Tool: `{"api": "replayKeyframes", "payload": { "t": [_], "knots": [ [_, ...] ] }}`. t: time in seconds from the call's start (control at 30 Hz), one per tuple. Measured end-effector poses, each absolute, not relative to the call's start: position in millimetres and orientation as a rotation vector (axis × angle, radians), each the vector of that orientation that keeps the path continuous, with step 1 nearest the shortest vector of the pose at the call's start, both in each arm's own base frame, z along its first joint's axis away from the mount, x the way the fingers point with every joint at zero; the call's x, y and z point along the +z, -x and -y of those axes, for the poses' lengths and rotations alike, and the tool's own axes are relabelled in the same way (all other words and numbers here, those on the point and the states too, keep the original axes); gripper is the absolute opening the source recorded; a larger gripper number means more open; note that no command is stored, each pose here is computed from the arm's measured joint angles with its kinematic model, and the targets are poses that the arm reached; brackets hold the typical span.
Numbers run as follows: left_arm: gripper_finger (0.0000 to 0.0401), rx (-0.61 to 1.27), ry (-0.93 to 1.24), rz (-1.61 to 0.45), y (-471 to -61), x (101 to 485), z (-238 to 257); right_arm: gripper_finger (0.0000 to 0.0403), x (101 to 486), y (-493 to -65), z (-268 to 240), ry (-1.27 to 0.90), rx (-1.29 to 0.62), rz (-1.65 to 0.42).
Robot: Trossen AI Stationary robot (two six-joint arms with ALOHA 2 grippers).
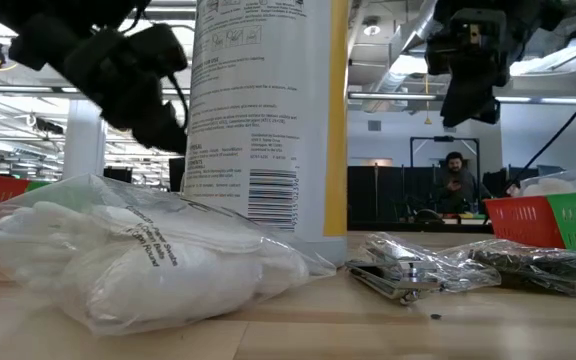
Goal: Pick & Place Travel size toiletries
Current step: Put the white vanity pack into the right red bin
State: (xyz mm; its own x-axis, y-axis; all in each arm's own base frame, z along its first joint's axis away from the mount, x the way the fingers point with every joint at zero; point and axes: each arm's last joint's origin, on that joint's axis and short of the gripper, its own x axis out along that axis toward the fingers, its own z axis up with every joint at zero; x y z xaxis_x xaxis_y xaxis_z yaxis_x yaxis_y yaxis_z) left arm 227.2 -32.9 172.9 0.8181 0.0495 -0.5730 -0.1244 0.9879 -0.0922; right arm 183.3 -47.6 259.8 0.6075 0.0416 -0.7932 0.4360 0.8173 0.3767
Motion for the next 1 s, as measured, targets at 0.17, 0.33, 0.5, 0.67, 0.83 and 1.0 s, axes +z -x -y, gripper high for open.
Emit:
{"api": "replayKeyframes", "payload": {
  "t": [0.17, 0.33, 0.5, 0.67, 0.83, 1.0],
  "knots": [
    [0.0104, 0.097, 0.124, -0.66, -224, 160, 33, 0.0082, 253, -189, 46, -0.586, -0.236, -0.94],
    [0.0105, 0.069, 0.131, -0.678, -226, 157, 35, 0.0082, 247, -195, 47, -0.57, -0.228, -0.973],
    [0.0125, 0.058, 0.159, -0.694, -227, 154, 35, 0.0082, 242, -201, 49, -0.57, -0.229, -0.986],
    [0.0161, 0.058, 0.176, -0.715, -225, 153, 36, 0.0082, 241, -204, 50, -0.546, -0.216, -0.986],
    [0.0185, 0.057, 0.171, -0.737, -225, 149, 37, 0.0082, 242, -205, 50, -0.543, -0.214, -0.971],
    [0.0189, 0.07, 0.163, -0.803, -229, 134, 38, 0.0082, 241, -205, 50, -0.544, -0.214, -0.972]
  ]
}}
